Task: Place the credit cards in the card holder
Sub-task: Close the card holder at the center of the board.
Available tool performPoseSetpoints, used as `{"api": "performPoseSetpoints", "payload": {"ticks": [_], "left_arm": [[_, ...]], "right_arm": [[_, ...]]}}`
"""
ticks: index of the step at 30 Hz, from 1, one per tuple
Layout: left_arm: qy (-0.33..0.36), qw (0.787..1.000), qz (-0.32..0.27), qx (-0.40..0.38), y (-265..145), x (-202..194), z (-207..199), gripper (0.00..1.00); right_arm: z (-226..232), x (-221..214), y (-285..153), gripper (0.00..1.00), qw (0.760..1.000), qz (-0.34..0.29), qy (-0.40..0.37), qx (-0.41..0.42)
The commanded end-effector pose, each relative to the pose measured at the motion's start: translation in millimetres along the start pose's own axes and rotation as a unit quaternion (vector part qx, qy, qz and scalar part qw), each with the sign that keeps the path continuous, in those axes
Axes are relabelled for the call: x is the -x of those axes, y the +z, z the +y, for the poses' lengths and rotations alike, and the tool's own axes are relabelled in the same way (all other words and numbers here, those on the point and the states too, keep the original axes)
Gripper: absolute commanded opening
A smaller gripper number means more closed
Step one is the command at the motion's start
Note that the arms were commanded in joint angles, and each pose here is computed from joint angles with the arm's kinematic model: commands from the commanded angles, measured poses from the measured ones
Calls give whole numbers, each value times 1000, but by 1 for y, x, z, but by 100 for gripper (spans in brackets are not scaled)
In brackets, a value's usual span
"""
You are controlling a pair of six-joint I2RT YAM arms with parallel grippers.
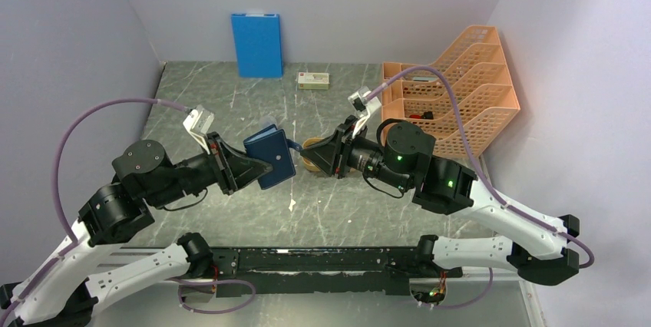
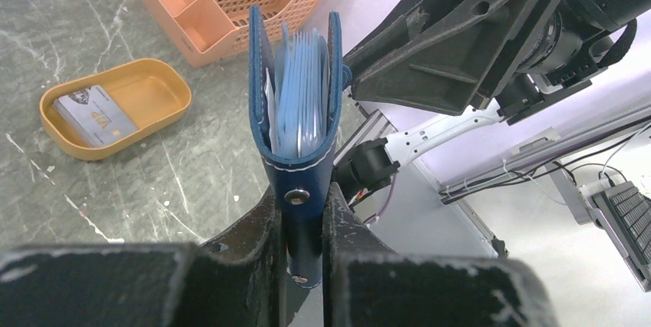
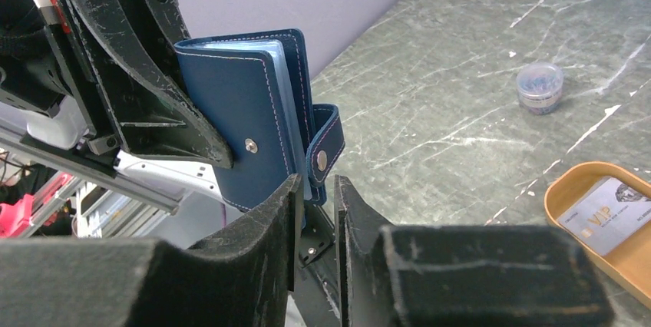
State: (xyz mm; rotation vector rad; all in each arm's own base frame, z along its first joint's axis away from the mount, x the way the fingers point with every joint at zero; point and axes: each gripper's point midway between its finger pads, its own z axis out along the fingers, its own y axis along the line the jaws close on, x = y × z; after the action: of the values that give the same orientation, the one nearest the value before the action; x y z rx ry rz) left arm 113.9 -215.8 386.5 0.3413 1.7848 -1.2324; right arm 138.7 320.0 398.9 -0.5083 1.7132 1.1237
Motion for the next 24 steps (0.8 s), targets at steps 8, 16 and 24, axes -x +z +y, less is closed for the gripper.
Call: {"api": "performPoseSetpoints", "payload": {"ticks": [8, 16, 24], "left_arm": [[6, 1000, -7, -30, -1, 2, -10, 5], [5, 999, -9, -33, -3, 3, -11, 5], [7, 999, -12, -32, -5, 5, -12, 5]], "right_arm": [[1, 8, 4, 29, 1000, -20, -5, 2], [2, 3, 7, 26, 1000, -12, -5, 5], [1, 1, 9, 21, 1000, -6, -6, 2]]}}
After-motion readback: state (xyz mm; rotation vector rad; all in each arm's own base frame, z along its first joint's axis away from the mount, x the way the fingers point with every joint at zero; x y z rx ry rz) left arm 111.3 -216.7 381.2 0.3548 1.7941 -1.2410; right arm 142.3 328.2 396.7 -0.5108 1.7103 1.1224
